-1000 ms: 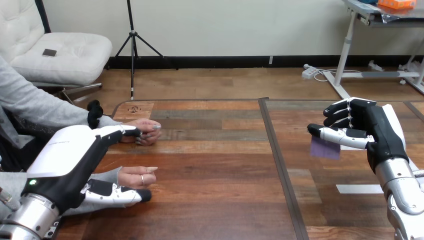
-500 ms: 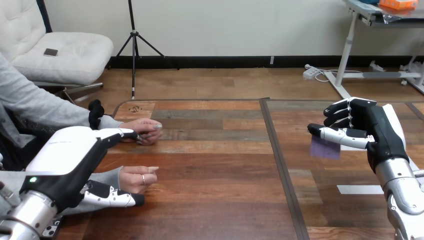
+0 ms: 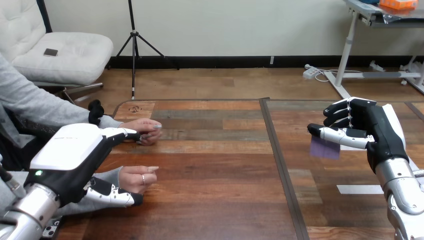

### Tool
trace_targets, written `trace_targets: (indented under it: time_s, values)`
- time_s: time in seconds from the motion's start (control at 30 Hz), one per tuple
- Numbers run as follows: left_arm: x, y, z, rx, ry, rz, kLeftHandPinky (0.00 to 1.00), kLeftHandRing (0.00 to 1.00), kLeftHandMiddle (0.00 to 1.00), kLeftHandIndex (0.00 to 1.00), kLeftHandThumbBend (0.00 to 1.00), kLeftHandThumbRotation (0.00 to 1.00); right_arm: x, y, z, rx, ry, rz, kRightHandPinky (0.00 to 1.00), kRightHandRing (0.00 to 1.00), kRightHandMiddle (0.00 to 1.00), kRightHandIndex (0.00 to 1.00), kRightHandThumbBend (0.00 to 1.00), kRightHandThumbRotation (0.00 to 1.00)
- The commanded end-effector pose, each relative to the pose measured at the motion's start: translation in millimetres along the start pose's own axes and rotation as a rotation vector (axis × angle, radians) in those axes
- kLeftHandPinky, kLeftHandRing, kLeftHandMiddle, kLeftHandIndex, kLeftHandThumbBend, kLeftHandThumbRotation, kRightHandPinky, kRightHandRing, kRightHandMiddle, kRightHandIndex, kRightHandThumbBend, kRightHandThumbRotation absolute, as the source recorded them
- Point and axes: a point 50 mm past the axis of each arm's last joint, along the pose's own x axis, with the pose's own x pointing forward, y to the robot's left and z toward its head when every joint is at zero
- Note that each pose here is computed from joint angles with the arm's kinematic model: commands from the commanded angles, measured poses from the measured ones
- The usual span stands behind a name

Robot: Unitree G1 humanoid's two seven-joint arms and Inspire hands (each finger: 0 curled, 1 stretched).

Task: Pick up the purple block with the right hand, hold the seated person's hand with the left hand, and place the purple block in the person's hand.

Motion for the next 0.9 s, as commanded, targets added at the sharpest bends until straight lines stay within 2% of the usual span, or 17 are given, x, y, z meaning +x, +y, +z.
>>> trace_targets:
  time_s: [0.0,0.2,0.87]
  values:
    - [10.2,12.9,-3.8,0.049,-0.004,0.033,0.74,0.79,0.81,0.79,1.00,0.31,12.8,-2.9,25.9,0.026,-0.114,-0.030,0.37,0.39,0.44,0.44,0.85,0.00]
    - [13.4,8.9,-8.8,0.043,0.006,0.026,0.73,0.78,0.80,0.78,1.00,0.29,13.0,-2.6,25.9,0.040,-0.112,-0.030,0.37,0.39,0.44,0.44,0.85,0.00]
    - [23.6,-6.0,-23.3,0.039,0.067,-0.057,0.75,0.78,0.79,0.79,1.00,0.24,13.7,-2.8,26.4,0.046,-0.110,-0.031,0.37,0.40,0.45,0.44,0.84,0.00]
